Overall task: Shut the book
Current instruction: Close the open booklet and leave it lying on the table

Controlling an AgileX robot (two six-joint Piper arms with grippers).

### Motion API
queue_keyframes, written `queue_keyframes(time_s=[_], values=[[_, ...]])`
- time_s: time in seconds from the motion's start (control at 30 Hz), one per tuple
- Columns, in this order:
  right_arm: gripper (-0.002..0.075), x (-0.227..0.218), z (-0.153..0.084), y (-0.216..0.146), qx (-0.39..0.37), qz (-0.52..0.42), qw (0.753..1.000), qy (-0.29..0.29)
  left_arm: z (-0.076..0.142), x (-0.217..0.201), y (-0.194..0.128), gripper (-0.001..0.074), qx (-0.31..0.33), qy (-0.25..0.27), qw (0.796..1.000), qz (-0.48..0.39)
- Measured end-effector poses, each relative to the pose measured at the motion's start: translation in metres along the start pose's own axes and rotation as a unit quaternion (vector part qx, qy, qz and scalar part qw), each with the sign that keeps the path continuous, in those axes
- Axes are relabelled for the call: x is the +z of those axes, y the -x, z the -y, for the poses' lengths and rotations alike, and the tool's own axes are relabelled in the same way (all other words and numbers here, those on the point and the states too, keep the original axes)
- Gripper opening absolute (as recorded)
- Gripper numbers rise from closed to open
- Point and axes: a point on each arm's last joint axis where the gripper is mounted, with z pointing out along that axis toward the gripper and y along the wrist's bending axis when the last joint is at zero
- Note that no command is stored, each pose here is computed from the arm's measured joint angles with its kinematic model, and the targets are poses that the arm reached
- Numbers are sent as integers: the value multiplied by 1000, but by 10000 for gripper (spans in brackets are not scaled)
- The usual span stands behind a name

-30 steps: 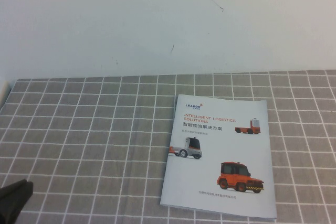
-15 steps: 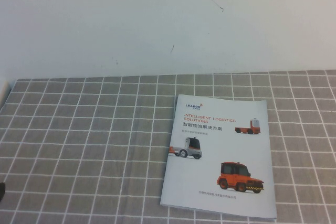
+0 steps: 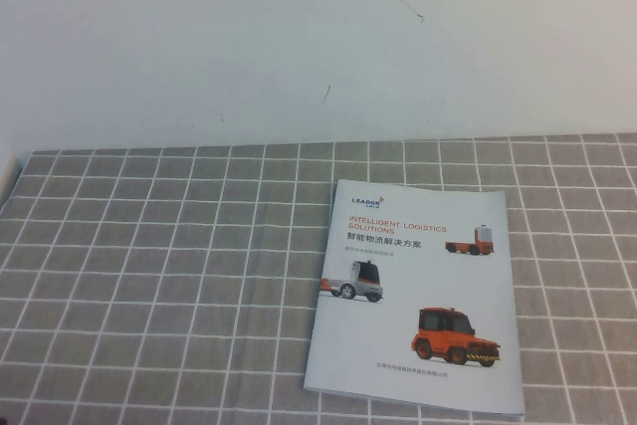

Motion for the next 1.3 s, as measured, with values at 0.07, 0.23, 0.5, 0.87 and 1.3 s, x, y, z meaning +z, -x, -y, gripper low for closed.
queue_keyframes(time_s=[0.07, 0.23, 0.5, 0.87, 1.3], values=[[-3, 0, 0, 0, 0, 0, 1000, 0, 1, 0, -4, -3, 1, -4, 1000, -19], [-3, 0, 0, 0, 1, 0, 1000, 1, 2, -1, -6, -3, -4, -9, 999, -37], [-3, 0, 0, 0, 1, 0, 1000, 1, 2, -1, -7, -3, -102, -5, 994, -38], [-3, 0, 0, 0, 1, 0, 1000, 1, 2, -1, -7, -3, -113, -5, 993, -38], [-3, 0, 0, 0, 1, 0, 1000, 2, 2, -1, -6, -3, -113, -5, 993, -40]])
